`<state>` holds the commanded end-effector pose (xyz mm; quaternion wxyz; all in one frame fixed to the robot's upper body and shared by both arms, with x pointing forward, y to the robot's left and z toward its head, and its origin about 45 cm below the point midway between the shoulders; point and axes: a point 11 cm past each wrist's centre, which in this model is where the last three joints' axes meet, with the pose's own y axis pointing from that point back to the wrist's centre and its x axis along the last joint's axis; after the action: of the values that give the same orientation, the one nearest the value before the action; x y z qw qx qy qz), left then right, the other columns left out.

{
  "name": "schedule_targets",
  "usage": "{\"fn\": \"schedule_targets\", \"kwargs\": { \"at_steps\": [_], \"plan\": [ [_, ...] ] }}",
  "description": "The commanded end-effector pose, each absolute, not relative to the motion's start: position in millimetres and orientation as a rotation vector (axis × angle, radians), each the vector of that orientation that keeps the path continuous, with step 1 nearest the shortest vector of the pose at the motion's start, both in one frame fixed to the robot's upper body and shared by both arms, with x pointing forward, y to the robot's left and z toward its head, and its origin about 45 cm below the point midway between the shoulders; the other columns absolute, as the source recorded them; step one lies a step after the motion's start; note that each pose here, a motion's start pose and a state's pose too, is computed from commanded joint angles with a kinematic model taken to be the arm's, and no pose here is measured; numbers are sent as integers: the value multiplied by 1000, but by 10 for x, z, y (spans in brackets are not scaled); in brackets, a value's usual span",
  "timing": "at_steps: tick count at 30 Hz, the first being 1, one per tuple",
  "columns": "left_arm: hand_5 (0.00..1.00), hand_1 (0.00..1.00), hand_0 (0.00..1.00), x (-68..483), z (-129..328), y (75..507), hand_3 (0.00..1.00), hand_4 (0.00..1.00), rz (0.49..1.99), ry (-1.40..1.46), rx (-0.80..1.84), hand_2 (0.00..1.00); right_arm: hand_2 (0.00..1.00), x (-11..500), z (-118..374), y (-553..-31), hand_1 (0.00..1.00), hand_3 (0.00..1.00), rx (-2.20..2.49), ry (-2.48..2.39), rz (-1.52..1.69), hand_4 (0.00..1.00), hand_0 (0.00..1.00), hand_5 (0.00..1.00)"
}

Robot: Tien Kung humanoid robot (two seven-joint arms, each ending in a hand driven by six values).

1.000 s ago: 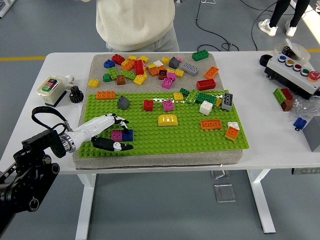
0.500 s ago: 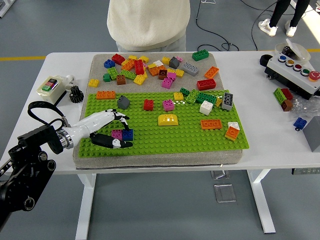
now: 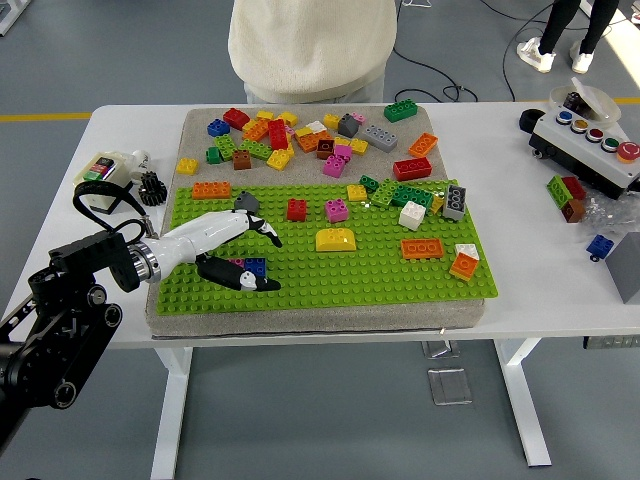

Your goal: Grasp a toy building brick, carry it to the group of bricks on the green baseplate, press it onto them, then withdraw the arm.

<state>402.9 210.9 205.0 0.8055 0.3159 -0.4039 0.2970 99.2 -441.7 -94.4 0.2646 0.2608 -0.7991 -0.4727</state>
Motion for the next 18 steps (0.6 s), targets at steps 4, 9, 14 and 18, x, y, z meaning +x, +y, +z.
{"fn": "schedule_targets", "kwargs": {
  "at_steps": [4,9,14,18],
  "plan": [
    [286,784,845,4048,2058,1986,906,998,591,-827,649,824,704,999,-940,-4421,655,568,704,-2160,-1275,909,730,503],
    [286,784,845,4098,2058,1847,906,998,581,-770,596,824,704,1022,-935,-4421,655,568,707,-2165,-1270,909,730,503],
    [250,782,844,4169,2129,1774,903,998,626,-769,539,821,703,1034,-930,-4426,655,568,708,-2168,-1270,909,729,504],
    [191,732,790,4227,2226,1748,837,998,678,-782,489,759,703,1041,-928,-4428,655,568,710,-2170,-1269,909,729,503]
  ]
}}
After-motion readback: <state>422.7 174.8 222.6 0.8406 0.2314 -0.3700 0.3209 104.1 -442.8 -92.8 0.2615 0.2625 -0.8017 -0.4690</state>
